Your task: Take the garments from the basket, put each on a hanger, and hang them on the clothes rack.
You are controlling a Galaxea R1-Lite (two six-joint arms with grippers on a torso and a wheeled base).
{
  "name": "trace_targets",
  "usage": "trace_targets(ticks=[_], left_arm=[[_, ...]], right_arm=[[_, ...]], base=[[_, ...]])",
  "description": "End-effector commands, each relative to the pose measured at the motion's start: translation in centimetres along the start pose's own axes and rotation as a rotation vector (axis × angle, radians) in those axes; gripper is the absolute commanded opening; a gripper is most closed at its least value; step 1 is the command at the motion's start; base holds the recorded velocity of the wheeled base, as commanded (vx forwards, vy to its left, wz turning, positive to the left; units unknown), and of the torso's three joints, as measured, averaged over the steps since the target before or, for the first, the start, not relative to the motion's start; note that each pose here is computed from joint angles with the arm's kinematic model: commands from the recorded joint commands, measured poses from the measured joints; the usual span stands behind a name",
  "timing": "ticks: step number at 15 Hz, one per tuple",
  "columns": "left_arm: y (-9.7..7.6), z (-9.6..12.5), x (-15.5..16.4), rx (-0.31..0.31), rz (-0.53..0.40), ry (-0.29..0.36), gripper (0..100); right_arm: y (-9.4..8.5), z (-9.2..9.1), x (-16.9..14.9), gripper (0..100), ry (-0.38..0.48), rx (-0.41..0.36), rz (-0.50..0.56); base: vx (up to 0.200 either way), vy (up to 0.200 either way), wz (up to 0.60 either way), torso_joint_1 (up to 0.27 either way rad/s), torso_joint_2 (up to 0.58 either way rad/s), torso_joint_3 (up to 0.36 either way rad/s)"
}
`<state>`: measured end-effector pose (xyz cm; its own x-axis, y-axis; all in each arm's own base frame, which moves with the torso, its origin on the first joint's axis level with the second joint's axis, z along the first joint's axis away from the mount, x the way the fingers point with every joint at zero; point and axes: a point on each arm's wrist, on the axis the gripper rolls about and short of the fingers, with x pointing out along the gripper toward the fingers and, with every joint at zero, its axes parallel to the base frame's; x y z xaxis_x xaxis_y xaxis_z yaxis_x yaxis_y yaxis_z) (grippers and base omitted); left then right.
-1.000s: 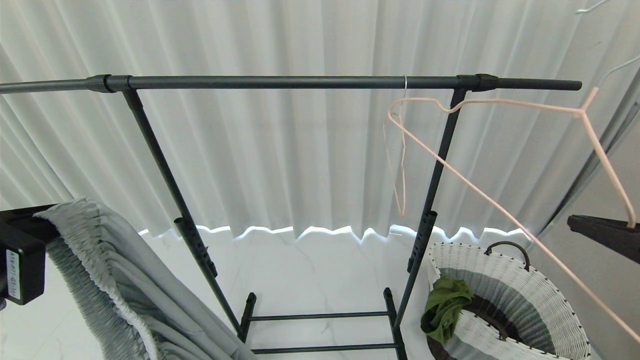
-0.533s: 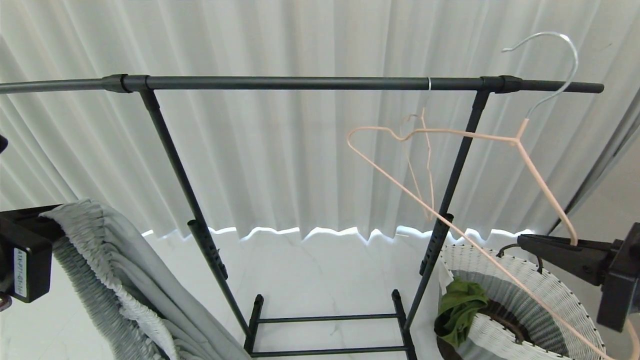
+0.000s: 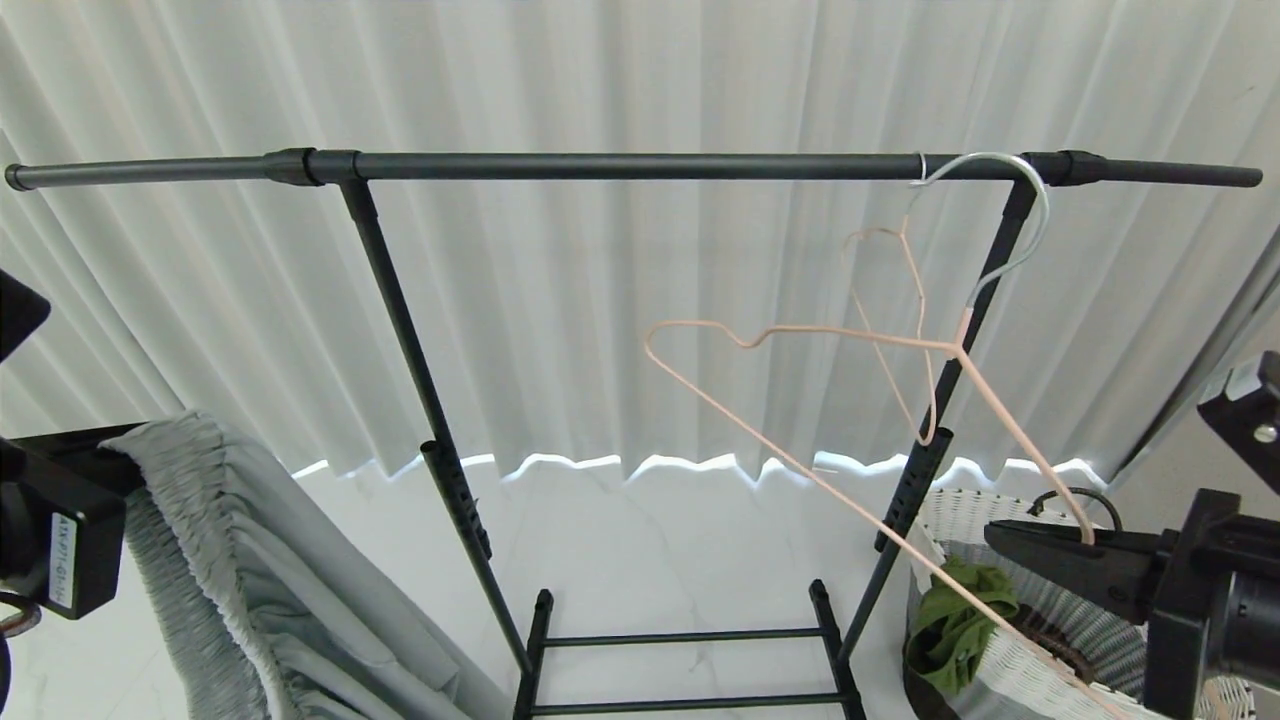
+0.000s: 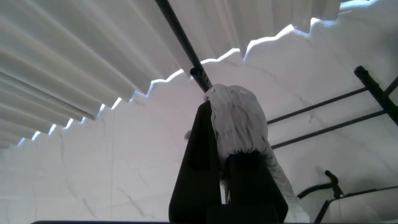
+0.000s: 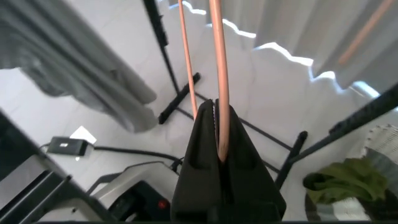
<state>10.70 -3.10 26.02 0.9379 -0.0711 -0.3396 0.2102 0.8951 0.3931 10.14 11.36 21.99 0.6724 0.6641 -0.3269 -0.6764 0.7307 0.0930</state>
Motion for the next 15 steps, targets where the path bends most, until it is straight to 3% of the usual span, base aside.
trace_targets(ticks=[1, 3, 8, 10, 13, 15], left_arm=[[-0.1, -0.2, 0.1, 0.018, -0.001, 0.008, 0], [-0.2, -0.2, 0.4, 0.026, 0.000, 0.023, 0], [-0.5, 0.6, 2.4, 0.048, 0.035, 0.087, 0], [-1.1, 2.2, 3.8, -0.034, 0.014, 0.077, 0], [-2.6, 4.8, 6.5, -0.186, 0.106, 0.103, 0], [-3.7, 5.9, 8.5, -0.253, 0.164, 0.122, 0]], right_arm=[[1.0, -0.6, 0.3, 0, 0.033, -0.015, 0.062], [2.1, -1.5, 0.5, 0, 0.069, -0.037, 0.126], [4.3, -2.7, 1.3, 0, 0.064, -0.076, 0.249], [5.0, -2.7, 1.7, 0, 0.061, -0.087, 0.279], [6.0, -2.5, 2.1, 0, 0.033, -0.092, 0.324], [6.4, -2.5, 2.1, 0, 0.032, -0.097, 0.342]], base=[[0.000, 0.000, 0.00, 0.000, 0.00, 0.000], [0.000, 0.000, 0.00, 0.000, 0.00, 0.000], [0.000, 0.000, 0.00, 0.000, 0.00, 0.000], [0.000, 0.000, 0.00, 0.000, 0.00, 0.000], [0.000, 0.000, 0.00, 0.000, 0.00, 0.000], [0.000, 0.000, 0.00, 0.000, 0.00, 0.000]])
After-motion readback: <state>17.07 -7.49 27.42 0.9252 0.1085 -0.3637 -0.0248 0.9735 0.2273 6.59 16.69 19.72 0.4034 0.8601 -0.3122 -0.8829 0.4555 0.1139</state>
